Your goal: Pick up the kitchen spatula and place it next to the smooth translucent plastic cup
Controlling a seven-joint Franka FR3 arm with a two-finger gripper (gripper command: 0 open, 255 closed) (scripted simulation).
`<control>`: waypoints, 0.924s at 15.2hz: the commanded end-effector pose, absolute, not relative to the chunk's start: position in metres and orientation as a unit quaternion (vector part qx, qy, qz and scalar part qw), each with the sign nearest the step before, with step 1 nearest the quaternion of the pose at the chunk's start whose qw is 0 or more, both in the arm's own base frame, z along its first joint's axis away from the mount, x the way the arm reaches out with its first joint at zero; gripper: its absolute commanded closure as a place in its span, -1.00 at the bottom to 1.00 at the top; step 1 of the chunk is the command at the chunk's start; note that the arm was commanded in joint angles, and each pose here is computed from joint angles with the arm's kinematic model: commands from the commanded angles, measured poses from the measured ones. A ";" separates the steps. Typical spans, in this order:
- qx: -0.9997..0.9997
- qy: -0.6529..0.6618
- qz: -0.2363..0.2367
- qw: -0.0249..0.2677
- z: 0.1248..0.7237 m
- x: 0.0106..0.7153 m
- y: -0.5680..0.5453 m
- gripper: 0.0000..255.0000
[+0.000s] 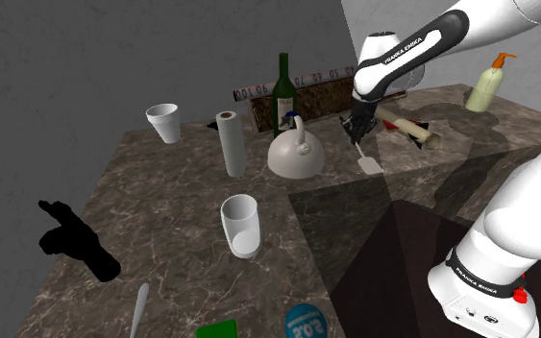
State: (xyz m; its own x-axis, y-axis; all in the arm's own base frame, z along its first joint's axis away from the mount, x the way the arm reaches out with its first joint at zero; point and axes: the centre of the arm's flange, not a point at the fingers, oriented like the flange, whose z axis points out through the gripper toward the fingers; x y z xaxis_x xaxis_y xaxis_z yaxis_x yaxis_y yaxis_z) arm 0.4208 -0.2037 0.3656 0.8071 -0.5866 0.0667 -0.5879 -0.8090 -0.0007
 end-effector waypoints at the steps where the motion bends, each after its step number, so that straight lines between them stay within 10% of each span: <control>1: 0.951 -0.309 0.032 0.010 0.375 0.421 -0.204 1.00; 14: 0.951 -0.309 0.032 0.010 0.444 0.421 -0.204 1.00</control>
